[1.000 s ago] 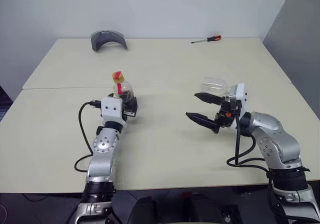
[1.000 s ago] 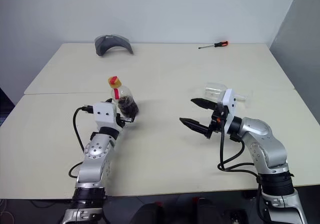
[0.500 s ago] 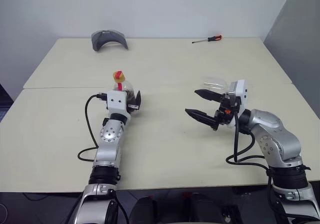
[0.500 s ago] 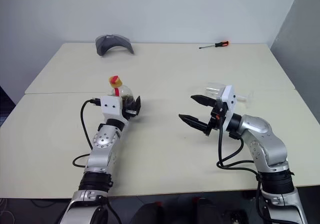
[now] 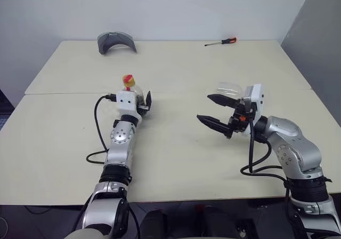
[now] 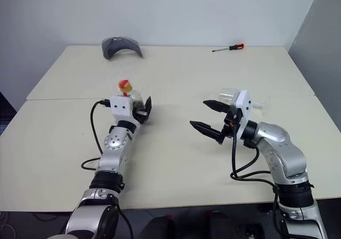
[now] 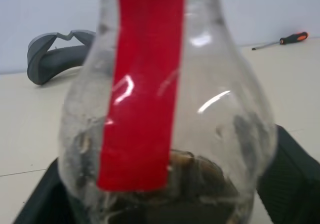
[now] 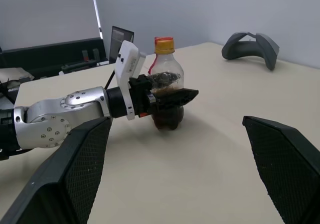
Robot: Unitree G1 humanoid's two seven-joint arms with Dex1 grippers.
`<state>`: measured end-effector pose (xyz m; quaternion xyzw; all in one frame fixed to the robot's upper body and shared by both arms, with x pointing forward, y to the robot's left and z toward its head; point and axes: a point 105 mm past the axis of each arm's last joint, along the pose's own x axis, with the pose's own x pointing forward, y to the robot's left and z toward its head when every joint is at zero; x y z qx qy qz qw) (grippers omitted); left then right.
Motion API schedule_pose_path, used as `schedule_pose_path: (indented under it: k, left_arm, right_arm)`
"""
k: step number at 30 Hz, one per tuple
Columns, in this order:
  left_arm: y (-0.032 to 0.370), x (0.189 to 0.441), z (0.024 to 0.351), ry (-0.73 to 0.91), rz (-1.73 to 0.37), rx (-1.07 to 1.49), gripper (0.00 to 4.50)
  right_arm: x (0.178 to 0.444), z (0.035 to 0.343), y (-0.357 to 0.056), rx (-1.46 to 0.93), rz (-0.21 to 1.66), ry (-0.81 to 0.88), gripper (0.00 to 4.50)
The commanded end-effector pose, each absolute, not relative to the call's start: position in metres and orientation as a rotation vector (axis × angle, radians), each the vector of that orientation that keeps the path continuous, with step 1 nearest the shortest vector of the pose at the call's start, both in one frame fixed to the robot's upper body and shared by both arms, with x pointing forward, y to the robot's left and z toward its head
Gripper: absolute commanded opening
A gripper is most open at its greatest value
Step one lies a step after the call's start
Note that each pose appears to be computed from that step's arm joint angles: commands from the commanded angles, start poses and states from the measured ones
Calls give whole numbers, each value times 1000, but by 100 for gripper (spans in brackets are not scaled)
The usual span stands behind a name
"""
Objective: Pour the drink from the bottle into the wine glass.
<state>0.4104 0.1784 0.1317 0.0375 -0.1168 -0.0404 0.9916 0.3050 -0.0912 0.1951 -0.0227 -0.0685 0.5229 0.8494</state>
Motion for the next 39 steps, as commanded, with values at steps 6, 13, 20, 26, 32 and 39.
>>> schedule_pose_path:
  k: [6, 13, 20, 26, 32, 39]
  left_arm:
    - [180, 411, 149, -293, -81, 57, 202]
    - [165, 408, 152, -277, -147, 44, 189]
    - [149, 395, 168, -222, -303, 60, 171]
    - [137, 375, 193, -168, -493, 93, 164]
    - [120, 370, 202, -128, -623, 48, 158]
    - [105, 372, 206, -133, -718, 89, 155]
  right_arm:
    - [299, 206, -87, -57, 1118, -196, 450]
    - [308, 210, -84, -96, 1100, -205, 450]
    - [331, 229, -62, -169, 1075, -236, 450]
    - [338, 256, -37, -77, 1083, -286, 450]
    - [336, 258, -23, -120, 1153, -298, 450]
    - [356, 260, -15, -115, 1128, -267, 450]
